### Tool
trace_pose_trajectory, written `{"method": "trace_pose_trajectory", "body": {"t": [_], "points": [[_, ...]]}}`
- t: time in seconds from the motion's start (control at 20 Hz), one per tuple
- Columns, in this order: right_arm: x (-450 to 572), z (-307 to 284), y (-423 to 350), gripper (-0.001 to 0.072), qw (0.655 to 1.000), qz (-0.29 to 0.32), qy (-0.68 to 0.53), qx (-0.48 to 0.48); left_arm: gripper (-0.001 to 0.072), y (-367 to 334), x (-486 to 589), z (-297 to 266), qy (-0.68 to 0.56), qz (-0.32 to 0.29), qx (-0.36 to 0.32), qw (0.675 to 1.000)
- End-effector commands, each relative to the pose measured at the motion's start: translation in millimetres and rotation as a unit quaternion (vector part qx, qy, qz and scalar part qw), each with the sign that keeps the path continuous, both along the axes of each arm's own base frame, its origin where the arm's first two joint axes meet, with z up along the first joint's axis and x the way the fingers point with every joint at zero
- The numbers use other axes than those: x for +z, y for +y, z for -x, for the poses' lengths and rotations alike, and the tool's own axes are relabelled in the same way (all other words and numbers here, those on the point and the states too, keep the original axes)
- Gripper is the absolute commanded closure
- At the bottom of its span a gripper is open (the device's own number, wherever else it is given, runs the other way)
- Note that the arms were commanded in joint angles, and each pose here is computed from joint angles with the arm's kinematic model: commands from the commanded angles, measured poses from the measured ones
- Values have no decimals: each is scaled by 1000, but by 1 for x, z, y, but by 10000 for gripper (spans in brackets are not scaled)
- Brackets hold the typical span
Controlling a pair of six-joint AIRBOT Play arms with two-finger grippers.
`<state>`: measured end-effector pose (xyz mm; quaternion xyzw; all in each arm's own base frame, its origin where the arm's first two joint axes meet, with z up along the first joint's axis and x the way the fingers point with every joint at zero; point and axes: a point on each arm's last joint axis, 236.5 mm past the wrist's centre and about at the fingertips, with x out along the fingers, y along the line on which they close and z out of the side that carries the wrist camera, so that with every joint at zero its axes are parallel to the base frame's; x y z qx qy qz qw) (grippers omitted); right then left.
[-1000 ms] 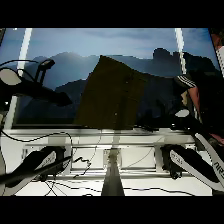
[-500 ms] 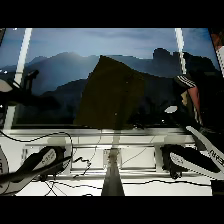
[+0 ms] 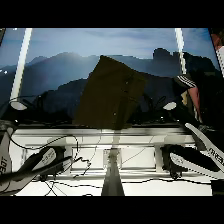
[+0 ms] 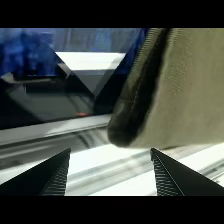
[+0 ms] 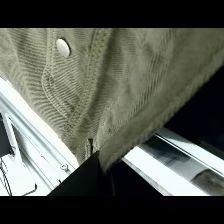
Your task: Fold the clothes and pants, and hang the long-sleeved shirts on hangers.
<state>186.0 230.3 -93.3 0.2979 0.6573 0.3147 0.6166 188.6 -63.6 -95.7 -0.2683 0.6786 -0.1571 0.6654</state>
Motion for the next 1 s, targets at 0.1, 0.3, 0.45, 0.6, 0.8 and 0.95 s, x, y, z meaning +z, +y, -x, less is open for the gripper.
{"method": "trace_pose_trajectory", "body": {"t": [0.1, 0.3, 0.45, 0.6, 0.8, 0.95], "points": [[-3, -1, -3, 684, 1000, 9, -9, 8, 177, -25, -6, -7, -35, 40, 16, 998], [-2, -6, -3, 684, 1000, 15, -21, 13, 367, -45, -11, -5, -52, 21, -39, 998], [12, -19, 0, 684, 998, 10, -45, 30, 496, -65, -9, -14, -79, 23, -55, 995], [38, -37, 4, 685, 994, 6, -86, 74, 680, -85, 21, -50, -146, 68, -34, 986], [96, -72, 3, 685, 980, 30, -152, 128, 682, -97, 127, -121, -305, 105, -50, 945], [179, -109, 3, 685, 956, 44, -265, 118, 681, -94, 254, -149, -469, 79, -72, 877]]}}
